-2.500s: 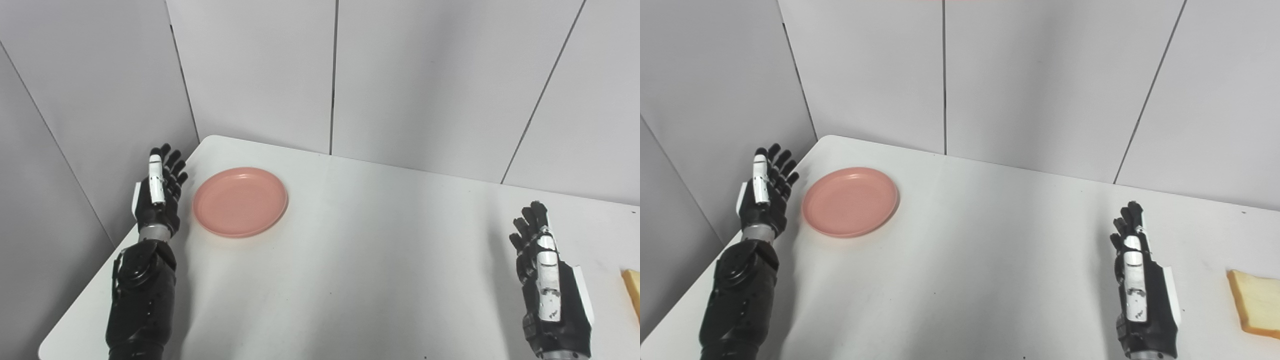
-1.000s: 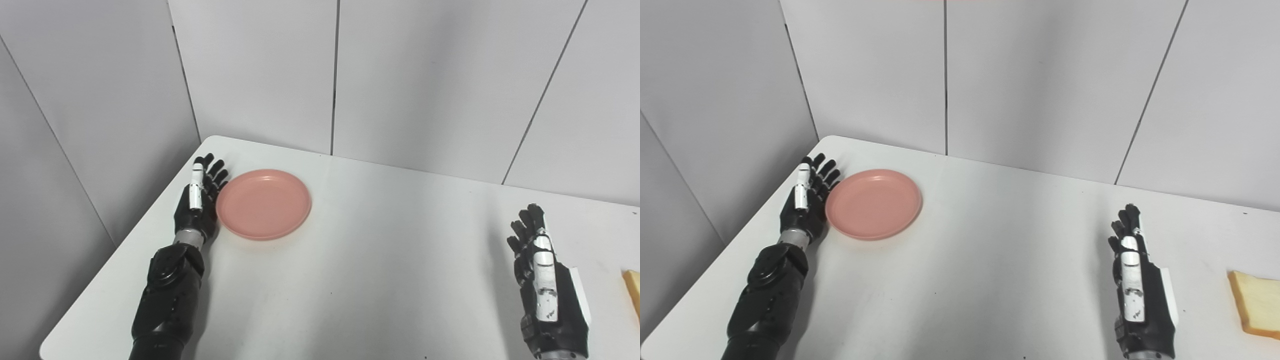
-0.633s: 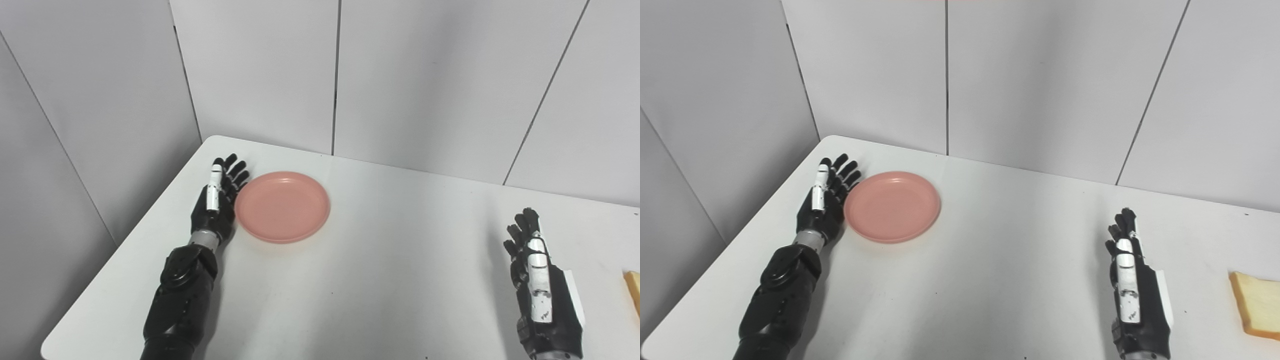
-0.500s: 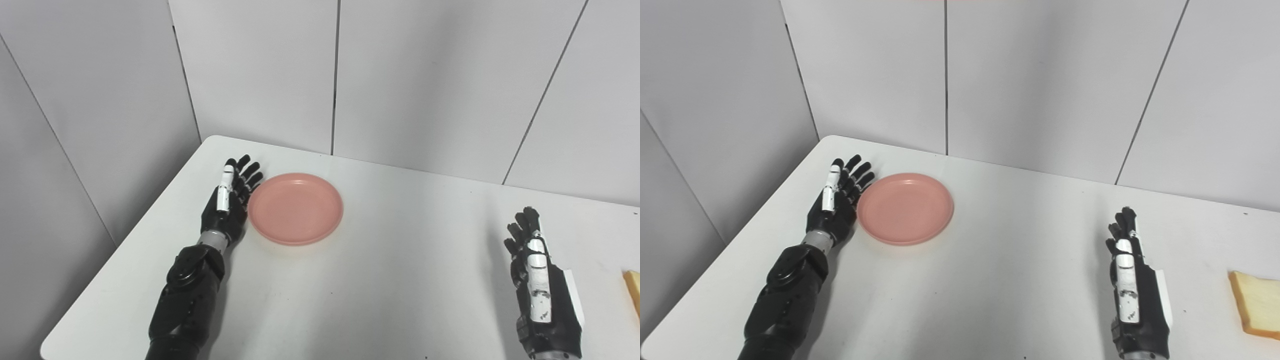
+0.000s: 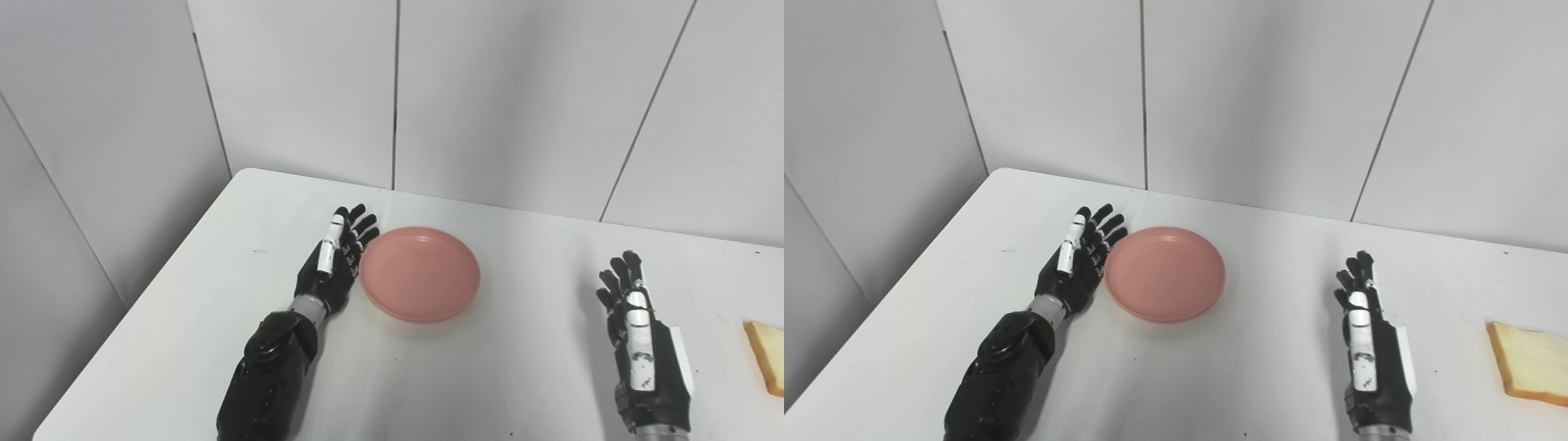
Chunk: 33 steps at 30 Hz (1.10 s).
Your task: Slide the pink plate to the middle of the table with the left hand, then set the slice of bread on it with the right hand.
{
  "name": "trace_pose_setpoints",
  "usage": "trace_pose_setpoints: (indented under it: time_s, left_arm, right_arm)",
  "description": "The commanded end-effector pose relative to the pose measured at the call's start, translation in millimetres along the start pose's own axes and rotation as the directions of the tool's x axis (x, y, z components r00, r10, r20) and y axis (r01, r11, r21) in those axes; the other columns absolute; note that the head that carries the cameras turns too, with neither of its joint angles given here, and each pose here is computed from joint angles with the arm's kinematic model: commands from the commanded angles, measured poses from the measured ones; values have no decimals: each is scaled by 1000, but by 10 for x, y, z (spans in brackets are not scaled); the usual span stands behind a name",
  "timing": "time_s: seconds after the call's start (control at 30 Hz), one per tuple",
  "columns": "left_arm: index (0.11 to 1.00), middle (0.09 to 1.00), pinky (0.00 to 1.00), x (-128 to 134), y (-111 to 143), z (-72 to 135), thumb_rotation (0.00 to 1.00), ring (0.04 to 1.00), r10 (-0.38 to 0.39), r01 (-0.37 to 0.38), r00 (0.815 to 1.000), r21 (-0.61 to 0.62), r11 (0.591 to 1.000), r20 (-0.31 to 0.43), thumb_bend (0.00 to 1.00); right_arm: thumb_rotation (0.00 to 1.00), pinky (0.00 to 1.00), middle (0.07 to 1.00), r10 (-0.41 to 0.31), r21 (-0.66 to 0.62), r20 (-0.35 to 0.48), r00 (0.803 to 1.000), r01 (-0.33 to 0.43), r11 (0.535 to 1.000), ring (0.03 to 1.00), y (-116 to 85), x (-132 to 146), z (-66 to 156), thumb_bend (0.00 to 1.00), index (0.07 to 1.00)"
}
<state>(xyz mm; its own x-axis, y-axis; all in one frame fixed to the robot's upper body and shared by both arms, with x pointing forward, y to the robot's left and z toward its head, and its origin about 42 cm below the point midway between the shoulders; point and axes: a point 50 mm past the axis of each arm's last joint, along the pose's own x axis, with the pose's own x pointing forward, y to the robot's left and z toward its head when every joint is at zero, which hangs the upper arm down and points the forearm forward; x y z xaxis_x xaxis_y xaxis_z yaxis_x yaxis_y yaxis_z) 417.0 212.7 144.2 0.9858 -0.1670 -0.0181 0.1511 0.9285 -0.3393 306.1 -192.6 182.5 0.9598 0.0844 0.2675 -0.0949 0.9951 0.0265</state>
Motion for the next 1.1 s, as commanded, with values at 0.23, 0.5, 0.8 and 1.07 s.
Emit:
trace_pose_setpoints:
  time_s: [0.23, 0.5, 0.8, 1.07]
  left_arm:
    - [942, 950, 971, 16, -390, -88, 1000, 954, -115, 115, 993, -2, 993, -30, 458]
    - [955, 959, 967, -22, -609, -234, 1000, 962, -193, 193, 980, 6, 981, -49, 469]
    - [944, 951, 960, -97, -689, -312, 1000, 958, -214, 218, 975, 82, 972, -62, 454]
    - [948, 948, 967, -132, -716, -358, 1000, 957, -208, 212, 977, 88, 973, -49, 459]
  right_arm:
    - [1000, 932, 955, -17, -30, 78, 997, 20, 999, 940, 152, 26, 105, 379, 976]
    - [1000, 930, 950, -30, -36, 68, 997, 33, 999, 941, 245, 20, 91, 398, 968]
    - [1000, 927, 965, -25, -32, 70, 997, 27, 999, 946, 342, 36, 95, 384, 970]
    - [1000, 896, 949, -32, -57, 70, 997, 36, 998, 926, 367, 33, 86, 390, 959]
